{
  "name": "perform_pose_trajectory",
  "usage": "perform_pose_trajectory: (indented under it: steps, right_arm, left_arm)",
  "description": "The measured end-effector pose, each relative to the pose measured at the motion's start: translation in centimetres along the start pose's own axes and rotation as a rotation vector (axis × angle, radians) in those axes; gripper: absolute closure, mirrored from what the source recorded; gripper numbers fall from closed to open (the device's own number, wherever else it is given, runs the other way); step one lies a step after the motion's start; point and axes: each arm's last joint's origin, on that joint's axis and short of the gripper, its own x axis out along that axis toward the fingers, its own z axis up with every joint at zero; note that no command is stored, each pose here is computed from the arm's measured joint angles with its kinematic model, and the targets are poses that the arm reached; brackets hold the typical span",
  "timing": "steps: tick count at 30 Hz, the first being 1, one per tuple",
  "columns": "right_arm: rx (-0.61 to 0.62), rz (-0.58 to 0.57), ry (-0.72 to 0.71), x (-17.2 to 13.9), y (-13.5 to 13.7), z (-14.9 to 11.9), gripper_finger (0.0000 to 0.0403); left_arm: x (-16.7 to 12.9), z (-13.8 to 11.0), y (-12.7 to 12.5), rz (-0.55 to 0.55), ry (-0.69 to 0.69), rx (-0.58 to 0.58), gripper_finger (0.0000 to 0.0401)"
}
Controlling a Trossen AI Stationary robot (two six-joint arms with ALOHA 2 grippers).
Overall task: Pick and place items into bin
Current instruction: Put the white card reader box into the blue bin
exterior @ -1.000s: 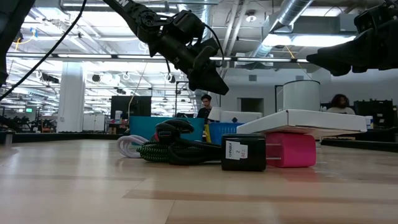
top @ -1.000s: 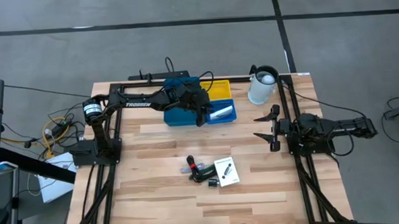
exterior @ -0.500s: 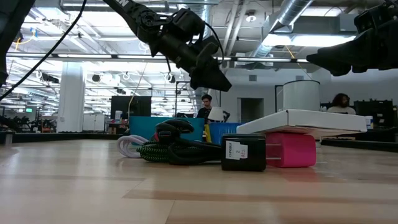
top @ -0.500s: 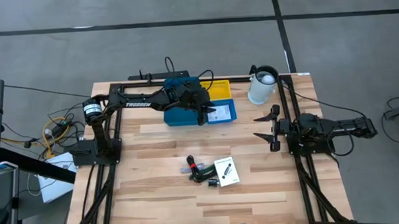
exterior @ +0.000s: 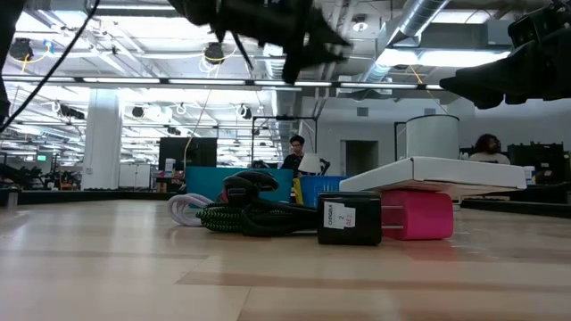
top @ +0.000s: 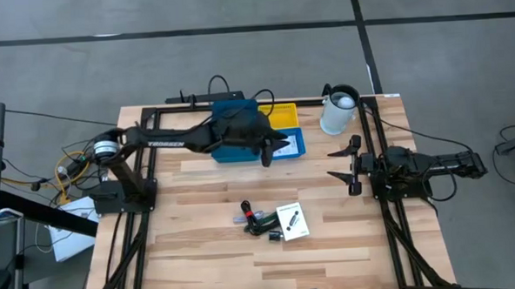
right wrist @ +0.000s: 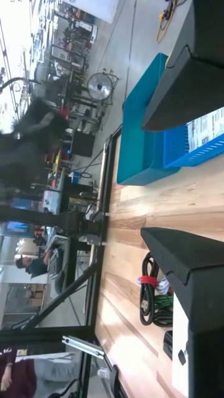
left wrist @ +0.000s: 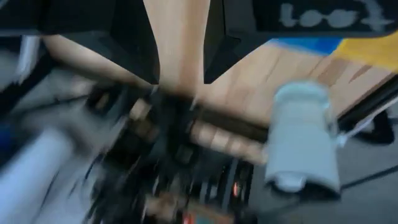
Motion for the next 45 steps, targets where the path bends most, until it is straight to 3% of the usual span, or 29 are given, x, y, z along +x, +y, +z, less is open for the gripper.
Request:
perform_pose_trajectory:
  steps: [3, 8, 16, 24, 29, 34, 40, 45]
  right_arm:
    - [0.0, 0.0, 0.0, 0.0, 0.0, 0.0, 0.0143]
    - [0.0, 0.0, 0.0, 0.0, 0.0, 0.0, 0.0143]
    - [0.0, 0.0, 0.0, 0.0, 0.0, 0.0, 0.0143]
    - [0.001, -0.001, -0.004, 0.0, 0.0, 0.0, 0.0143]
    - [0.1, 0.002, -0.009, 0.0, 0.0, 0.1, 0.0143]
    - [0.241, -0.002, -0.063, 0.0, -0.1, 0.6, 0.0143]
    - [0.479, 0.008, -0.159, -0.1, -0.3, 1.5, 0.0143]
    - [0.517, 0.005, -0.212, -0.2, -0.4, 2.0, 0.0143]
  left_arm:
    - [-0.7, 0.6, -2.7, -0.056, -0.048, -0.017, 0.0289]
    - [-2.2, 0.7, -6.6, -0.108, -0.039, 0.088, 0.0289]
    - [-2.9, -1.5, -10.1, 0.152, 0.007, 0.201, 0.0289]
    - [-4.5, -2.5, -10.2, 0.355, 0.103, 0.222, 0.0289]
    - [-8.1, -1.7, -9.8, 0.368, 0.035, 0.2, 0.0289]
    - [-12.6, -2.2, -8.6, 0.317, -0.12, 0.179, 0.0289]
    - [-16.8, -5.7, -6.7, 0.177, -0.274, 0.144, 0.0289]
    - [-18.9, -9.1, -5.2, 0.091, -0.359, 0.065, 0.0289]
